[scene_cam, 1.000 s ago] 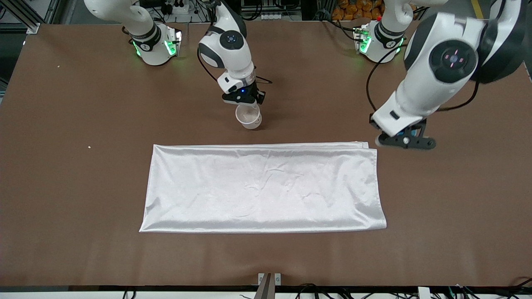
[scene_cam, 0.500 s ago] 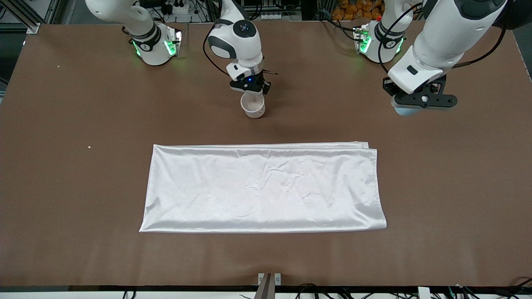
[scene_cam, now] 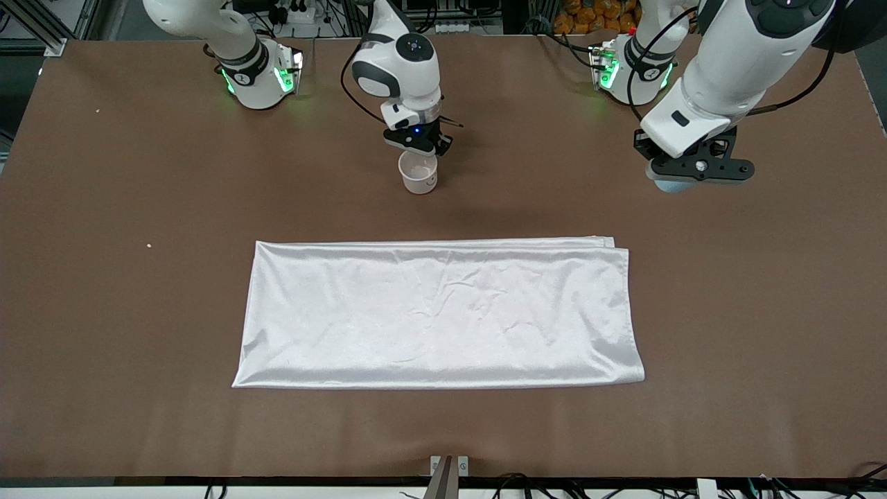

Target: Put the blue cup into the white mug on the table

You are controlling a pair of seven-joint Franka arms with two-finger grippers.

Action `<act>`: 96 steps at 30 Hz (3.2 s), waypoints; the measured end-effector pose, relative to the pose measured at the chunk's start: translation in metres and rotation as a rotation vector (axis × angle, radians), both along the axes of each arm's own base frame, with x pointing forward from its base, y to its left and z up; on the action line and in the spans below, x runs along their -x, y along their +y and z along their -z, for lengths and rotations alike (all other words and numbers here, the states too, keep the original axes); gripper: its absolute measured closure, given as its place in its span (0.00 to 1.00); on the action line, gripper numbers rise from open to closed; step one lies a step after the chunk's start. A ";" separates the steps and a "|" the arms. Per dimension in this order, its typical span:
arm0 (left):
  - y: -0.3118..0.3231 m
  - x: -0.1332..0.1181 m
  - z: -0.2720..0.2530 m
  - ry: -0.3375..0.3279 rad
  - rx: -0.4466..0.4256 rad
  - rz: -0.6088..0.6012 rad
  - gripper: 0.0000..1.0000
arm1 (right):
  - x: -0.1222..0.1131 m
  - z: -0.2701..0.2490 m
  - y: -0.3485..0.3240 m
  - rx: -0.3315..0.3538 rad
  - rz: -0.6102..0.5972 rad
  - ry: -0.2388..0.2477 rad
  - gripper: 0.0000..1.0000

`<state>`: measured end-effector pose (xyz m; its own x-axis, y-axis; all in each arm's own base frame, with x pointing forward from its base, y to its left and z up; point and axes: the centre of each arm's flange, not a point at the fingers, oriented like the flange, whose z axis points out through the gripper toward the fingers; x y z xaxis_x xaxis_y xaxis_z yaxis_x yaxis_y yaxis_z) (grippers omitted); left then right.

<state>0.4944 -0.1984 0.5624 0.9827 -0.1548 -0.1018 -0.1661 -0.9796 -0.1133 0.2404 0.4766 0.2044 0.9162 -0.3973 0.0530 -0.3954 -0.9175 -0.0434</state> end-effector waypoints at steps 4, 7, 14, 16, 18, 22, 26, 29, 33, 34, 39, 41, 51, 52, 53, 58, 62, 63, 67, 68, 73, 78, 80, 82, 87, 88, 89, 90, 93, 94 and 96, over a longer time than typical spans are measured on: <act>-0.003 0.001 0.000 0.000 0.000 0.005 0.96 | -0.001 -0.002 0.002 -0.007 0.008 -0.003 0.35; -0.004 0.002 -0.001 -0.002 0.001 0.009 0.96 | -0.003 -0.006 0.005 -0.016 0.011 -0.008 0.22; -0.012 0.004 -0.003 -0.007 0.003 0.024 0.96 | -0.009 -0.030 0.008 0.002 0.020 -0.015 0.00; -0.016 0.005 -0.005 -0.013 0.006 0.031 0.96 | -0.012 -0.042 0.009 0.022 0.023 -0.016 0.00; -0.022 0.007 -0.009 -0.020 0.010 0.043 0.96 | -0.015 -0.055 0.010 0.040 0.019 -0.017 0.00; -0.042 0.015 -0.019 -0.039 0.018 0.081 0.96 | -0.022 -0.083 0.010 0.066 0.006 -0.024 0.00; -0.068 0.028 -0.023 -0.049 0.022 0.133 0.96 | -0.039 -0.105 0.004 0.080 -0.014 -0.030 0.00; -0.088 0.039 -0.024 -0.051 0.022 0.172 0.96 | -0.057 -0.113 -0.003 0.084 -0.031 -0.031 0.00; -0.108 0.052 -0.023 -0.051 0.022 0.206 0.96 | -0.088 -0.115 -0.022 0.091 -0.062 -0.028 0.00; -0.112 0.054 -0.022 -0.050 0.022 0.211 0.96 | -0.097 -0.115 -0.030 0.094 -0.073 -0.027 0.00; -0.138 0.069 -0.016 -0.038 0.037 0.220 0.96 | -0.150 -0.115 -0.074 0.109 -0.126 -0.015 0.00; -0.151 0.076 -0.012 -0.034 0.038 0.215 0.96 | -0.172 -0.115 -0.097 0.116 -0.148 -0.010 0.00; -0.236 0.117 0.017 -0.048 0.092 0.193 0.96 | -0.256 -0.111 -0.218 0.140 -0.229 0.028 0.00; -0.243 0.121 0.022 -0.043 0.097 0.192 0.96 | -0.262 -0.110 -0.229 0.143 -0.235 0.034 0.00; -0.250 0.125 0.027 -0.037 0.101 0.195 0.96 | -0.266 -0.110 -0.240 0.146 -0.242 0.042 0.00; -0.278 0.132 0.054 -0.009 0.143 0.225 0.96 | -0.280 -0.107 -0.289 0.171 -0.278 0.115 0.00; -0.294 0.134 0.074 0.018 0.165 0.248 0.96 | -0.288 -0.111 -0.312 0.179 -0.306 0.152 0.00; -0.297 0.135 0.080 0.025 0.168 0.255 0.96 | -0.289 -0.113 -0.317 0.179 -0.312 0.155 0.00; -0.312 0.142 0.098 0.042 0.178 0.288 0.96 | -0.297 -0.119 -0.331 0.176 -0.336 0.155 0.00; -0.316 0.144 0.103 0.042 0.176 0.296 0.96 | -0.299 -0.121 -0.335 0.175 -0.342 0.154 0.00; -0.338 0.156 0.130 0.026 0.162 0.338 0.96 | -0.308 -0.126 -0.361 0.170 -0.371 0.153 0.00; -0.359 0.167 0.154 0.011 0.143 0.346 0.96 | -0.315 -0.130 -0.397 0.164 -0.393 0.162 0.00; -0.366 0.171 0.163 0.004 0.135 0.355 0.96 | -0.316 -0.131 -0.409 0.159 -0.388 0.167 0.00; -0.374 0.176 0.170 0.001 0.134 0.353 0.96 | -0.316 -0.133 -0.415 0.151 -0.379 0.171 0.00; -0.389 0.191 0.186 -0.010 0.125 0.355 0.96 | -0.316 -0.138 -0.416 0.143 -0.370 0.178 0.00; -0.392 0.195 0.189 -0.009 0.122 0.356 0.96 | -0.317 -0.140 -0.416 0.141 -0.368 0.176 0.00; -0.394 0.197 0.190 -0.010 0.121 0.356 0.96 | -0.317 -0.142 -0.416 0.138 -0.366 0.174 0.00; -0.396 0.199 0.192 -0.010 0.120 0.356 0.96 | -0.317 -0.144 -0.416 0.135 -0.365 0.170 0.00; -0.402 0.203 0.197 -0.014 0.117 0.355 0.96 | -0.317 -0.153 -0.415 0.130 -0.360 0.157 0.00; -0.404 0.204 0.199 -0.015 0.116 0.356 0.96 | -0.316 -0.156 -0.415 0.127 -0.358 0.155 0.00; -0.407 0.205 0.204 -0.024 0.111 0.356 0.96 | -0.314 -0.164 -0.415 0.117 -0.355 0.152 0.00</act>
